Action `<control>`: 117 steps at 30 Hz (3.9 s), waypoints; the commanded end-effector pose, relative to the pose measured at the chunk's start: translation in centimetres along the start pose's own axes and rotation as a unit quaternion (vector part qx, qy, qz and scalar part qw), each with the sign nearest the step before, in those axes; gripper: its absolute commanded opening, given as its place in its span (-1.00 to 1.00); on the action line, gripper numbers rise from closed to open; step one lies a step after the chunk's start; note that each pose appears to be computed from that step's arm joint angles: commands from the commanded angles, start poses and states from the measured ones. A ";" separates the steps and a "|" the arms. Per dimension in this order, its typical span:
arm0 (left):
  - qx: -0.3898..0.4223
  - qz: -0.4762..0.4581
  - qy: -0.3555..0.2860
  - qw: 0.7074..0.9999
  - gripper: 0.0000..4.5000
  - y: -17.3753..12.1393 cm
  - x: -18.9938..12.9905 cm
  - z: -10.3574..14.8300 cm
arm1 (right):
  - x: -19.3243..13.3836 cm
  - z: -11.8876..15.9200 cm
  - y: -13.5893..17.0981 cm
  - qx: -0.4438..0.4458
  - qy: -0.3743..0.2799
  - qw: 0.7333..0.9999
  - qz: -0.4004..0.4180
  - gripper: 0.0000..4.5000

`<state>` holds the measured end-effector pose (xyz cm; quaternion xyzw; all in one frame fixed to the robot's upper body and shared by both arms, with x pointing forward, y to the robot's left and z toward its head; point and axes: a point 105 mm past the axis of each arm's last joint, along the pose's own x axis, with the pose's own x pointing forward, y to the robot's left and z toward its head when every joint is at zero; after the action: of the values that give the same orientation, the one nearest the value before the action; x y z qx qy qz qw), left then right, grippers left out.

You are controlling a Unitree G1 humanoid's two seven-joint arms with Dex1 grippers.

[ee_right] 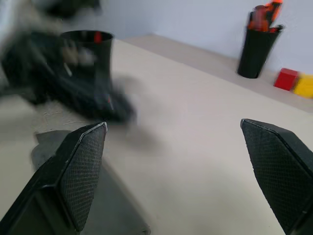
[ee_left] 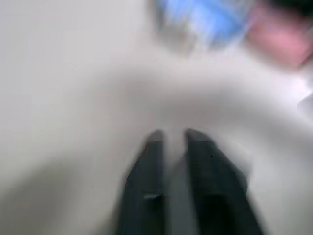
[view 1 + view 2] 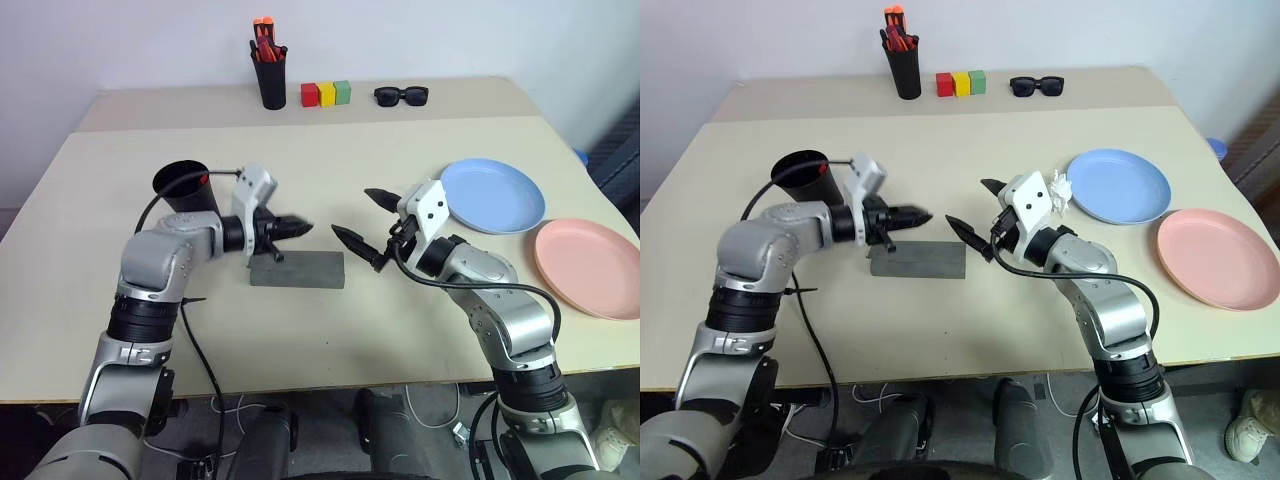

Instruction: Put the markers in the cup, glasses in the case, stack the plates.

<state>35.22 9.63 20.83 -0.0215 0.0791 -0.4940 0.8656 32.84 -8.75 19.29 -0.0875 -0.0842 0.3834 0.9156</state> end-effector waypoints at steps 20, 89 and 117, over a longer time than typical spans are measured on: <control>0.094 -0.156 -0.066 0.981 0.97 -2.4 -4.3 0.8 | -20.6 -4.9 -15.0 -0.031 0.310 0.877 -0.366 1.00; 0.132 -0.084 -0.107 0.982 1.00 -2.7 -4.9 1.9 | -1.8 -4.9 -13.8 -0.041 0.184 0.958 -0.215 0.30; 0.139 -0.074 -0.112 0.981 1.00 -2.6 -5.5 1.8 | -3.7 -0.6 -17.8 -0.024 0.103 0.955 -0.279 -0.98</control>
<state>31.04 13.00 21.79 0.0256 -0.0530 -0.5563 0.8289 42.74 -22.31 19.02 -0.1182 0.0334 0.1282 0.9841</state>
